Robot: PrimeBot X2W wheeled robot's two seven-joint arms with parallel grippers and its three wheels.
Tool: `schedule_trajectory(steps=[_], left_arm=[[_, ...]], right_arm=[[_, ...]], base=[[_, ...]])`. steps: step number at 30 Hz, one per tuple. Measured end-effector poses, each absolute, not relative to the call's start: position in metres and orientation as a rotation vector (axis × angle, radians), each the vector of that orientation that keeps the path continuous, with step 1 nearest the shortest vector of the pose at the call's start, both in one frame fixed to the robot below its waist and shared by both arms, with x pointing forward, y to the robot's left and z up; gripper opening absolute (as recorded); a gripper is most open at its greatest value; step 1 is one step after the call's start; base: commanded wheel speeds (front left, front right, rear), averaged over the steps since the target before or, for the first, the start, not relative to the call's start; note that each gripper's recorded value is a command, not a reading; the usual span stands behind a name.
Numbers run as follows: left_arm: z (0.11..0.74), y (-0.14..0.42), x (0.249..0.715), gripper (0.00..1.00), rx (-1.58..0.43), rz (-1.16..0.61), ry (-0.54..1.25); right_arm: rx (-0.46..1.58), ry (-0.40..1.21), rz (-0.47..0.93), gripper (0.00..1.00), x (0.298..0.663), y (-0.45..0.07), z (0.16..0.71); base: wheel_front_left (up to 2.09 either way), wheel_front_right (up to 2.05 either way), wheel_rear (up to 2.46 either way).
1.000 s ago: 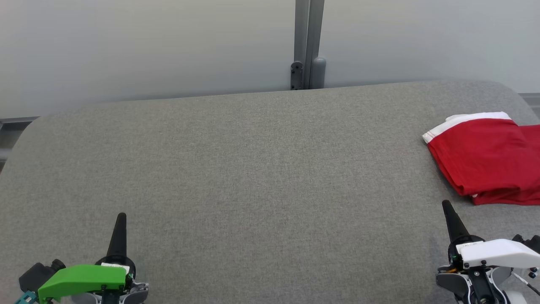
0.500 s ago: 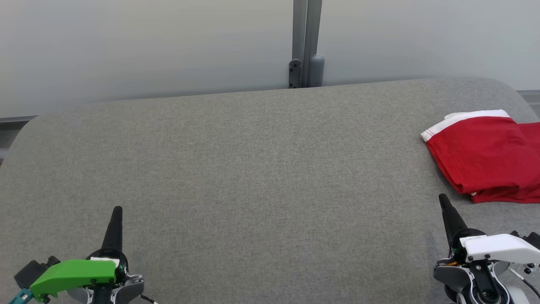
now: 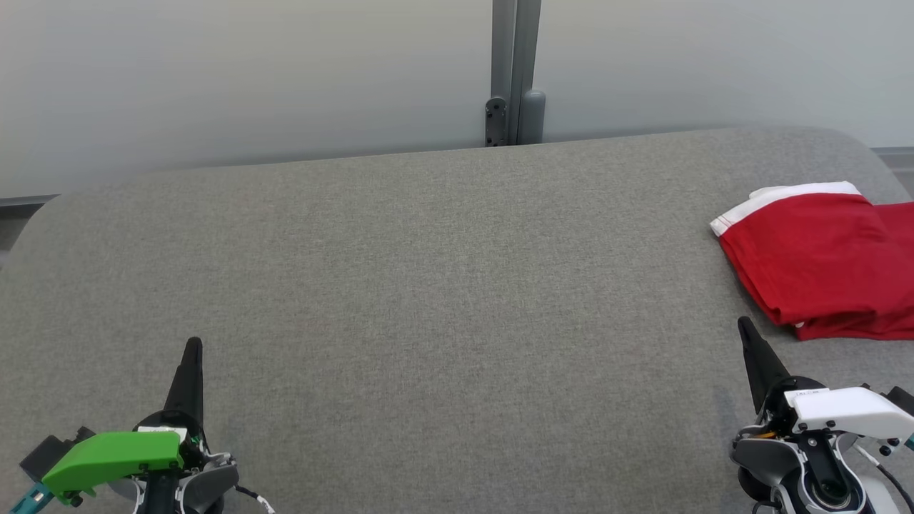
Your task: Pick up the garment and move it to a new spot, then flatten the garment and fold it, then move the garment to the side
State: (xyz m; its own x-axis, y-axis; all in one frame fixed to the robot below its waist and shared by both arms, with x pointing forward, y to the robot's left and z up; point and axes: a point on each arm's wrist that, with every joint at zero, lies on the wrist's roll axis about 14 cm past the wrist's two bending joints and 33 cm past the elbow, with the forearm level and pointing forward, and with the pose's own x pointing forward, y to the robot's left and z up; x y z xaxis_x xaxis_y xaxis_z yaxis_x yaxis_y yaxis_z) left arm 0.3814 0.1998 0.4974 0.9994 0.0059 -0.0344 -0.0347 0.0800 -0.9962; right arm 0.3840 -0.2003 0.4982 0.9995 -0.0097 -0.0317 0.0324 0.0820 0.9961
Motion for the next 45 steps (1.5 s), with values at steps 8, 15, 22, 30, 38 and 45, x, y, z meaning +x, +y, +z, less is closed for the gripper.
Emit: schedule_trajectory(steps=[8,15,22,30,38,45], left_arm=[[0.5012,0.2001,0.3850,0.00,-1.540,0.018,0.015],[0.5033,0.2001,0.3871,0.00,-1.571,0.011,0.011],[0.5033,0.2000,0.3871,0.00,-1.573,0.012,0.010],[0.5037,0.1997,0.3873,0.00,-1.574,0.009,0.011],[0.5038,0.1996,0.3874,0.00,-1.575,0.008,0.011],[0.5038,0.1995,0.3874,0.00,-1.576,0.008,0.011]], right_arm=[[1.543,0.012,-0.017,0.00,0.3863,-0.1998,0.5017],[1.574,0.007,-0.006,0.00,0.3883,-0.1992,0.5048],[1.574,0.007,-0.006,0.00,0.3883,-0.1992,0.5048],[1.574,0.007,-0.006,0.00,0.3883,-0.1992,0.5048],[1.574,0.007,-0.006,0.00,0.3883,-0.1992,0.5049],[1.574,0.007,-0.006,0.00,0.3883,-0.1992,0.5048]], base=[[0.00,0.00,0.00],[0.00,0.00,0.00],[0.00,0.00,0.00],[0.00,0.00,0.00],[0.00,0.00,0.00],[0.00,0.00,0.00]])
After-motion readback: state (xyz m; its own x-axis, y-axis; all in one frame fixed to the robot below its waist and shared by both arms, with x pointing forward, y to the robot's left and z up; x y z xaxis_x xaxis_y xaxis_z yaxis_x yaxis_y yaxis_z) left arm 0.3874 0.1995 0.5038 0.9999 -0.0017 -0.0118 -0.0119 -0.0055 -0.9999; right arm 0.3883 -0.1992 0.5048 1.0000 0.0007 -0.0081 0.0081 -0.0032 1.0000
